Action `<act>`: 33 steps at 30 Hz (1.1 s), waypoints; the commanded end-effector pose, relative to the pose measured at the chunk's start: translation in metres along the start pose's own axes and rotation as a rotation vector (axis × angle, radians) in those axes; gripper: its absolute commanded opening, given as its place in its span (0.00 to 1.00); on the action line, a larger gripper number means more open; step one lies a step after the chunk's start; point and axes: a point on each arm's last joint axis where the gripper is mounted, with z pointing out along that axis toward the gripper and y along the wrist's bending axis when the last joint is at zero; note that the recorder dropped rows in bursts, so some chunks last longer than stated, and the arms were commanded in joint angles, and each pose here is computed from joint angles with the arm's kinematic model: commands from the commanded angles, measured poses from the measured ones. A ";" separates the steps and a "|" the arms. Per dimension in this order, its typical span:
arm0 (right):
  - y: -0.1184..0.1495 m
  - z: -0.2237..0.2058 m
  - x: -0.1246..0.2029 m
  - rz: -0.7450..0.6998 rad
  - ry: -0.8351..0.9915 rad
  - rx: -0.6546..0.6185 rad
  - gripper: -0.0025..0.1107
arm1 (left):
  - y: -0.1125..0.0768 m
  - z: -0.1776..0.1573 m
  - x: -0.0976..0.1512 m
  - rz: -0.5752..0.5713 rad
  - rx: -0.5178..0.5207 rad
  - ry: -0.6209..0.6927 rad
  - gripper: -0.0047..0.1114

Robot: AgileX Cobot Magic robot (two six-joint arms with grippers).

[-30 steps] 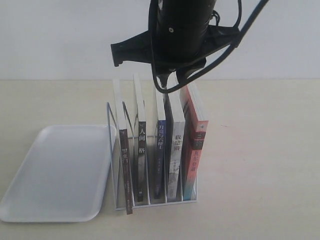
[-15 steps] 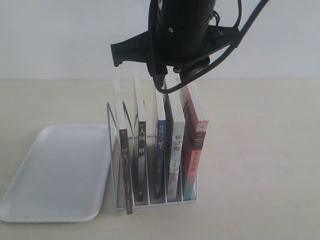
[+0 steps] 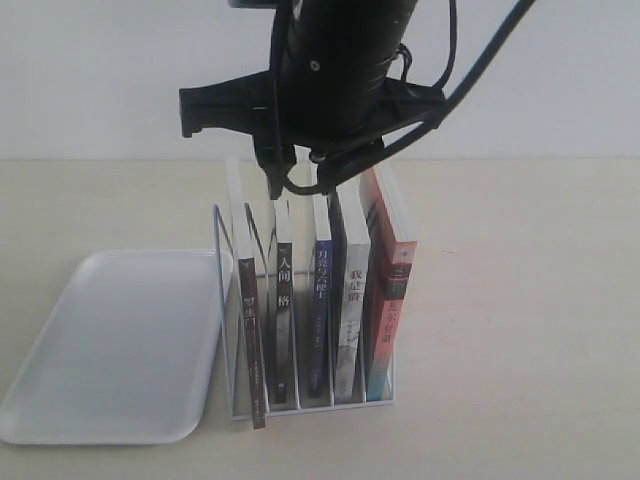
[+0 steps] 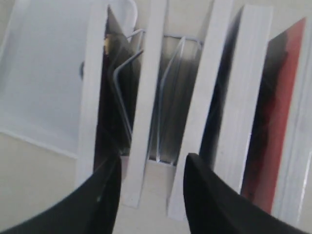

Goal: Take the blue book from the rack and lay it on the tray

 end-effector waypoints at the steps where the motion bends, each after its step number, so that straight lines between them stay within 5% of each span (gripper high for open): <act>1: 0.004 -0.001 -0.002 -0.014 -0.021 -0.060 0.38 | 0.000 0.000 0.001 -0.007 -0.004 -0.001 0.08; 24: 0.006 0.049 -0.002 -0.041 0.078 0.020 0.37 | 0.000 0.000 0.001 -0.007 -0.004 -0.001 0.08; 31: 0.006 0.051 -0.002 -0.048 0.082 0.022 0.02 | 0.000 0.000 0.001 -0.007 -0.004 -0.001 0.08; 33: 0.006 0.051 -0.003 -0.053 0.075 0.025 0.02 | 0.000 0.000 0.001 -0.007 -0.004 -0.001 0.08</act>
